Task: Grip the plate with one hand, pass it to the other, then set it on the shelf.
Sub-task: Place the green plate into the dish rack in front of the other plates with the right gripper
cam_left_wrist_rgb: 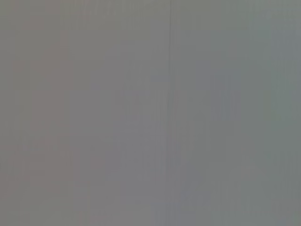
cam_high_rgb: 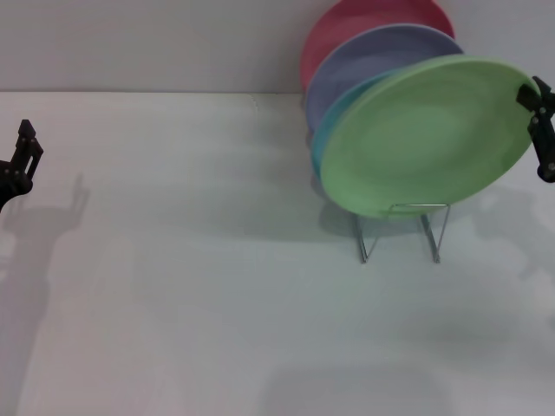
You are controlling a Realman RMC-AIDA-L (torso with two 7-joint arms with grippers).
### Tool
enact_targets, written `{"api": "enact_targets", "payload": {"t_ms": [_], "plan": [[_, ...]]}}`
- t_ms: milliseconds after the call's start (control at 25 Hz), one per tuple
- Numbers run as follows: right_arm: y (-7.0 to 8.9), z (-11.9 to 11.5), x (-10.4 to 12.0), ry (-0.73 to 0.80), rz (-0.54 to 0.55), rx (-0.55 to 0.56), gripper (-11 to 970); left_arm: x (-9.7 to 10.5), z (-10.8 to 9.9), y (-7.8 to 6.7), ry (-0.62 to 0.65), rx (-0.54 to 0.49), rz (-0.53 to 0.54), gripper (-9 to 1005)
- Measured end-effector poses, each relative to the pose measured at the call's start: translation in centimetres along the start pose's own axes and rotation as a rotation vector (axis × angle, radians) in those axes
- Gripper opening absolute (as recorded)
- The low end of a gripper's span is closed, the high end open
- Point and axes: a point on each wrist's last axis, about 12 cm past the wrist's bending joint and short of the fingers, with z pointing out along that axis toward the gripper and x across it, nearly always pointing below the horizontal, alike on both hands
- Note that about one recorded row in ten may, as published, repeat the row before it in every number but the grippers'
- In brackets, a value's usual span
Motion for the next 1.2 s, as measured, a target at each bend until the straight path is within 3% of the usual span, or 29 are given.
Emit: {"api": "enact_targets", "payload": {"t_ms": [720, 1080, 1200], "plan": [[1.2, -0.8, 1.3, 0.045, -0.027, -0.004, 18, 0.0, 0.5, -0.5, 0.009, 0.02, 0.003, 735], [2.0, -0.7, 2.4, 0.075, 0.012, -0.012, 29, -0.1, 0.9, -0.8, 0.013, 0.034, -0.018, 735], [2.3, -0.4, 2.7, 0.085, 0.02, -0.027, 82, -0.1, 1.0, -0.8, 0.013, 0.037, -0.018, 735]]}}
